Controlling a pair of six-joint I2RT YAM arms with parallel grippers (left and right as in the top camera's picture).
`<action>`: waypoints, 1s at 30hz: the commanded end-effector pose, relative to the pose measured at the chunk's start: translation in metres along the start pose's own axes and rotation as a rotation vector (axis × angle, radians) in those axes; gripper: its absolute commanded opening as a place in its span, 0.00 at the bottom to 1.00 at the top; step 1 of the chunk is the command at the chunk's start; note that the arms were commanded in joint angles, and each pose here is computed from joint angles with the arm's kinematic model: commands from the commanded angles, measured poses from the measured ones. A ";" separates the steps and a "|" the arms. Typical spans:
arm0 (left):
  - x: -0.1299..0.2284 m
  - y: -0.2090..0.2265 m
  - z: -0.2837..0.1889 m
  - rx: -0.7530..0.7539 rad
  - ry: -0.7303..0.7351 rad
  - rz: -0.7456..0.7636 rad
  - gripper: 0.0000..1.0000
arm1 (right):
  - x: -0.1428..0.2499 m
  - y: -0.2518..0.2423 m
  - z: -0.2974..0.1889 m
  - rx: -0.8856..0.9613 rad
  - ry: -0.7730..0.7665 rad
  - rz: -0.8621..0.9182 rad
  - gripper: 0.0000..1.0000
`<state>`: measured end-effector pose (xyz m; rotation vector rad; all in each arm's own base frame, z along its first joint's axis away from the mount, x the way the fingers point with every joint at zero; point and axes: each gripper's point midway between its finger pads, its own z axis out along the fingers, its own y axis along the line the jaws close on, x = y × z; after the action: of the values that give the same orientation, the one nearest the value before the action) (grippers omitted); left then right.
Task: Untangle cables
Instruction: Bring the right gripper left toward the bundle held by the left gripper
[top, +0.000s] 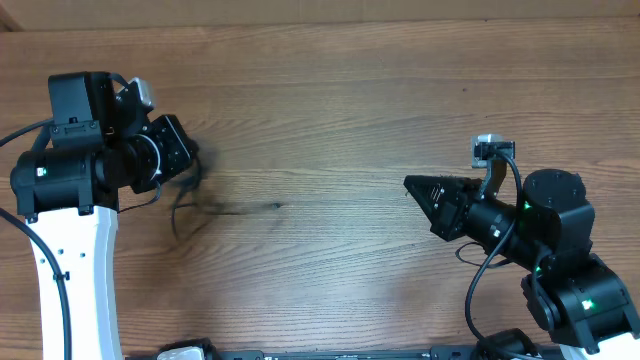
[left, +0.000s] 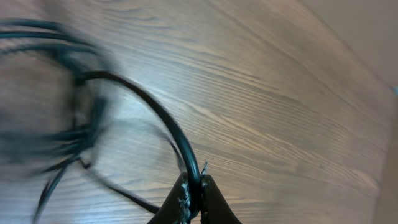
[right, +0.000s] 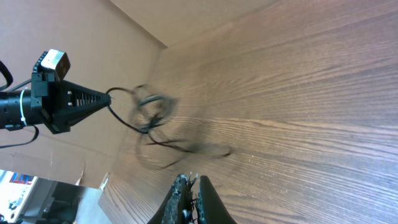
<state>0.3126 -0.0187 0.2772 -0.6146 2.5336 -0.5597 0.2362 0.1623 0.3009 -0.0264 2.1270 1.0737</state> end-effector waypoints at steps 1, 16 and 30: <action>-0.002 0.004 -0.009 -0.035 -0.039 -0.025 0.05 | -0.001 -0.002 -0.002 0.018 -0.007 -0.017 0.04; 0.048 -0.111 -0.055 0.754 0.099 0.529 0.05 | 0.036 -0.002 0.003 -0.028 0.180 0.074 0.33; 0.062 -0.132 -0.082 0.970 0.137 0.545 0.05 | 0.071 0.025 0.072 -0.164 0.420 0.136 0.72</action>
<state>0.2746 -0.1287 0.3680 0.3675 2.1163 -1.4191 0.2199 0.2393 0.2429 -0.2301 2.4259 1.3574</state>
